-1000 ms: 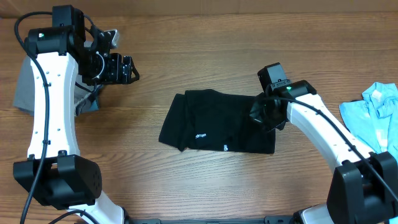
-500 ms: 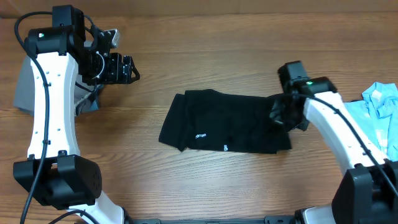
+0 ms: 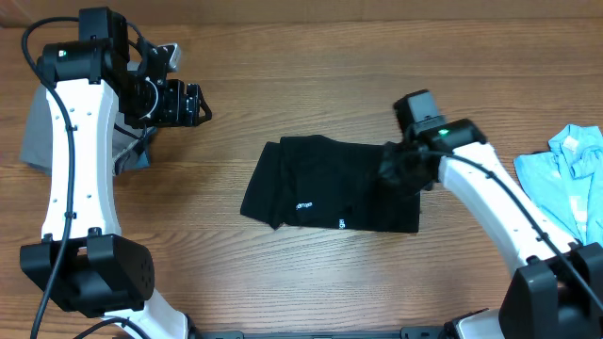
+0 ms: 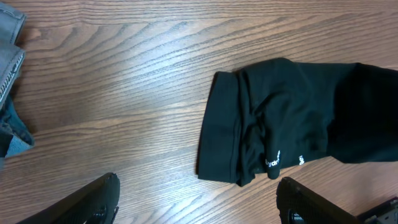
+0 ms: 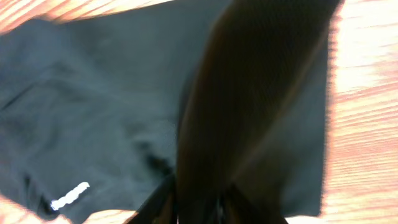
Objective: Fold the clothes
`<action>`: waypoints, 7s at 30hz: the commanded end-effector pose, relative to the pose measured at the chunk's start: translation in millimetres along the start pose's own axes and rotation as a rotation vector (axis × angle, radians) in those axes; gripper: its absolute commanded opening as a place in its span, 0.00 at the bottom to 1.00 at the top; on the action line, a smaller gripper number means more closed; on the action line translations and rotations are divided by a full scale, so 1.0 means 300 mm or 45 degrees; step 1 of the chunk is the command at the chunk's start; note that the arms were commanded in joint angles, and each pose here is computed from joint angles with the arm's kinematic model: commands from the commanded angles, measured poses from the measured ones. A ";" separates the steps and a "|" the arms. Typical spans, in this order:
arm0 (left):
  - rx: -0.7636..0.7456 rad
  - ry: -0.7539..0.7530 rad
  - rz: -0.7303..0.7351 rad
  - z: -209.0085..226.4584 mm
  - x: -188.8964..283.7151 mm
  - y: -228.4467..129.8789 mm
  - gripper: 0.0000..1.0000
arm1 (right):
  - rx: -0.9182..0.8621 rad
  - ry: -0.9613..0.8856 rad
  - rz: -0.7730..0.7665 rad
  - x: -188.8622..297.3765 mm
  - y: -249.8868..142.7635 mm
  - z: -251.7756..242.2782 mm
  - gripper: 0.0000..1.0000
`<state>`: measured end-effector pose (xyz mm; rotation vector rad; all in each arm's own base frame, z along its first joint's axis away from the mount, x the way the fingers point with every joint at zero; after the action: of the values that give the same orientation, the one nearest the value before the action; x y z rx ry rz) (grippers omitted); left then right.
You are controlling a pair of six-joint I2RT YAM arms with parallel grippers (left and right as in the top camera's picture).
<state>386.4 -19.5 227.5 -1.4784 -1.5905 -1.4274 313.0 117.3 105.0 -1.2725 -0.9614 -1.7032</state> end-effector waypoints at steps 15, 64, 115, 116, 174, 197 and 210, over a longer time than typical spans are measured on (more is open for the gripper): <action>-0.025 -0.013 -0.030 -0.021 0.027 0.010 0.84 | -0.165 0.053 -0.014 0.070 0.051 -0.049 0.28; -0.026 -0.016 -0.034 -0.022 0.026 0.013 0.84 | -0.160 -0.259 -0.139 0.129 0.200 -0.443 0.04; -0.021 -0.020 -0.026 -0.024 0.026 0.007 0.84 | -0.012 0.135 0.150 -0.119 -0.123 0.046 0.07; -0.021 -0.020 -0.025 -0.024 0.026 0.007 0.84 | -0.007 0.168 0.196 -0.135 -0.148 0.060 0.05; -0.025 -0.017 -0.036 -0.022 0.026 0.013 0.91 | -0.093 0.398 0.207 -0.038 -0.069 0.078 0.05; -0.015 -0.024 0.001 -0.026 0.023 -0.010 1.00 | -0.299 0.554 0.318 -0.128 -0.179 0.058 0.04; 0.089 -0.318 0.114 -0.056 -0.267 -0.159 1.00 | -0.247 0.576 -0.002 -0.030 -0.042 0.038 0.05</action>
<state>374.8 -35.9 166.6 -1.6055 -1.6246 -1.2742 300.1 145.2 117.4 -0.8215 -0.5195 -1.9841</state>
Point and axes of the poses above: each gripper's point midway between its finger pads, its own x axis back along the fingers, its own z axis along the line the jaws close on, y = z × x, the point moved 1 cm from there along x, back along the fingers, and after that the axes turned 9 degrees about -x, right-handed, at the moved point
